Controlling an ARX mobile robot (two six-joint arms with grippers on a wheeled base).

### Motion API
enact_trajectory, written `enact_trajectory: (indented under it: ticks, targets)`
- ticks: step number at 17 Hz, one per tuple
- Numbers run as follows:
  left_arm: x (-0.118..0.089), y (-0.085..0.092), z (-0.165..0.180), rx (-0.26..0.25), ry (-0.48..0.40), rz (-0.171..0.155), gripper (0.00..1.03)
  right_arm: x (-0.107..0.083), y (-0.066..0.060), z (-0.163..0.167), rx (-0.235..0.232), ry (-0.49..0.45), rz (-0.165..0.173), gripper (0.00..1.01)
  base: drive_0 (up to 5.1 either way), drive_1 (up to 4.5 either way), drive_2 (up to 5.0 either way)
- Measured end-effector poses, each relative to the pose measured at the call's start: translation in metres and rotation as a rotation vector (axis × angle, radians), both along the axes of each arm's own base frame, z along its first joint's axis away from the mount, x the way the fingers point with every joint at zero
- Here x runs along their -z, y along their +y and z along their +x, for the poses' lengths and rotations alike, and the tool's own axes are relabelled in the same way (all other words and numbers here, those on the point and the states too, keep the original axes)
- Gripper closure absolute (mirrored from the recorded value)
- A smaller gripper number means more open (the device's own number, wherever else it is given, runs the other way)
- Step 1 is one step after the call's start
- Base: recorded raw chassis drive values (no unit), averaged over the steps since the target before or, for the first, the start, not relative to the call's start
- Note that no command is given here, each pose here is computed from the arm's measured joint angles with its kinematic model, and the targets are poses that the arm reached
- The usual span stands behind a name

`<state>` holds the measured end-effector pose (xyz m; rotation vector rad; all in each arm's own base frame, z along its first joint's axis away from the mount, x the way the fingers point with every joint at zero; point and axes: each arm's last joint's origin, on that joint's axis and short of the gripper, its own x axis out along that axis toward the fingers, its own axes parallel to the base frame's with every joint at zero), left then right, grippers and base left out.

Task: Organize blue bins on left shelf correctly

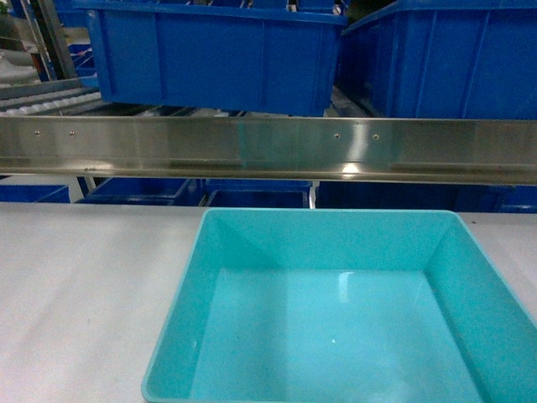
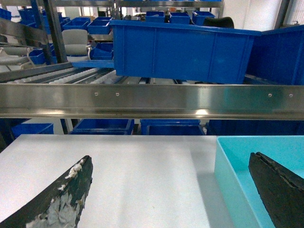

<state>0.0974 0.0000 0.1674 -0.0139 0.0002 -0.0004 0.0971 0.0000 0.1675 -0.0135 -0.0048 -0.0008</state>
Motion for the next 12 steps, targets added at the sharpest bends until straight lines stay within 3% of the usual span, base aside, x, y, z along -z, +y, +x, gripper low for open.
enact_trajectory:
  ticks: [12]
  targets:
    - [0.0000, 0.0000, 0.0000, 0.000, 0.000, 0.000, 0.05, 0.0000, 0.0000, 0.0000, 0.000, 0.000, 0.000, 0.03, 0.0, 0.00, 0.0]
